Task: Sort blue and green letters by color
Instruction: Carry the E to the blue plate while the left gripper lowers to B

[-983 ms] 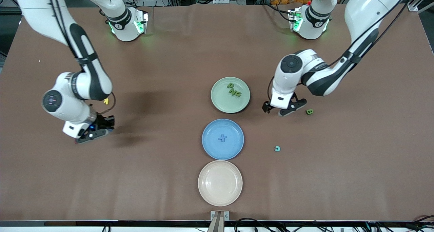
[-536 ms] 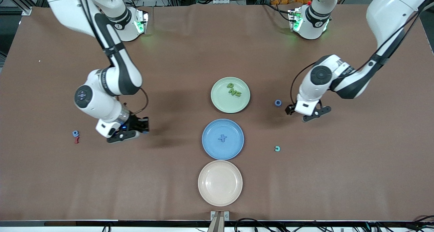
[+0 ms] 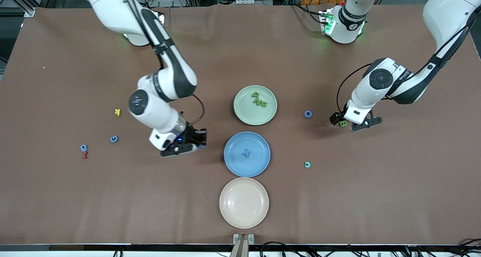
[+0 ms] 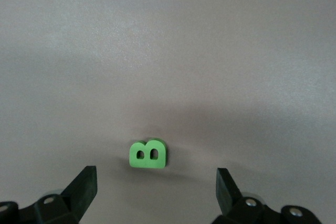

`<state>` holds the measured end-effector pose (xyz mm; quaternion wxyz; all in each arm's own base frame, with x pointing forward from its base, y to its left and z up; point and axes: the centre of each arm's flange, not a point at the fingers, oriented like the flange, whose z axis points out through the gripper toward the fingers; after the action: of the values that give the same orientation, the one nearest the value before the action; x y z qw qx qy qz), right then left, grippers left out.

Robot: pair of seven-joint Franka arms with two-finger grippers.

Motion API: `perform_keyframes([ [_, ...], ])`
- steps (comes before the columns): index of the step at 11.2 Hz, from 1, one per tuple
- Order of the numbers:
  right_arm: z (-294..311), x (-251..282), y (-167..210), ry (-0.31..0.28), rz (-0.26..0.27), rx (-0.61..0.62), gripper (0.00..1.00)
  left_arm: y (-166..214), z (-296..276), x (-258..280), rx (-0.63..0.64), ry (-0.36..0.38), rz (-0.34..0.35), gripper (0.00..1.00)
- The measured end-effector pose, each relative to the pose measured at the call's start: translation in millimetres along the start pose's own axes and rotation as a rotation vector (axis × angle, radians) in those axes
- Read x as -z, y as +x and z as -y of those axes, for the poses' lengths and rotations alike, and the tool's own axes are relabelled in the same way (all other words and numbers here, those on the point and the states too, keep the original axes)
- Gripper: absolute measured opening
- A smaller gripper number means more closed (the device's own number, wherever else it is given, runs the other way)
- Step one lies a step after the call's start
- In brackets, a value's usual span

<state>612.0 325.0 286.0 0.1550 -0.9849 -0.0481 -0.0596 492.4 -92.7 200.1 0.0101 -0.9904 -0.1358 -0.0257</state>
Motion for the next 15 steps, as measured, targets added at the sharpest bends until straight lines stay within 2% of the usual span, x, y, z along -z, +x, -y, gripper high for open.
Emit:
perform_keyframes([
  [2, 41.6, -20.4, 2.5, 0.007, -0.027, -0.008, 0.27, -1.8, -2.2, 0.4, -0.032, 0.002, -0.007, 1.0],
  [6, 107.3, -57.6, -11.2, 0.081, -0.155, 0.003, 0.27, -0.8, 2.8, -5.2, -0.093, 0.001, 0.004, 1.0],
  [7, 118.4, -66.4, -16.2, 0.09, -0.175, 0.008, 0.3, 0.2, 5.7, -8.2, -0.1, 0.0, 0.01, 1.0],
  [10, 116.7, -73.7, -13.7, 0.076, -0.189, 0.02, 0.66, 2.3, 5.5, -9.7, -0.098, -0.009, 0.013, 1.0],
  [12, 97.3, -71.1, -4.5, 0.038, -0.143, 0.054, 0.93, 3.7, 5.1, -16.0, -0.098, -0.004, 0.02, 1.0],
  [13, 76.3, -67.7, 4.0, -0.006, -0.103, 0.098, 1.0, 3.5, 2.5, -23.6, -0.105, 0.008, 0.025, 1.0],
  [15, 4.7, -47.0, 28.3, -0.108, -0.015, 0.144, 1.0, 2.3, -7.0, -35.5, -0.127, 0.031, 0.031, 1.0],
])
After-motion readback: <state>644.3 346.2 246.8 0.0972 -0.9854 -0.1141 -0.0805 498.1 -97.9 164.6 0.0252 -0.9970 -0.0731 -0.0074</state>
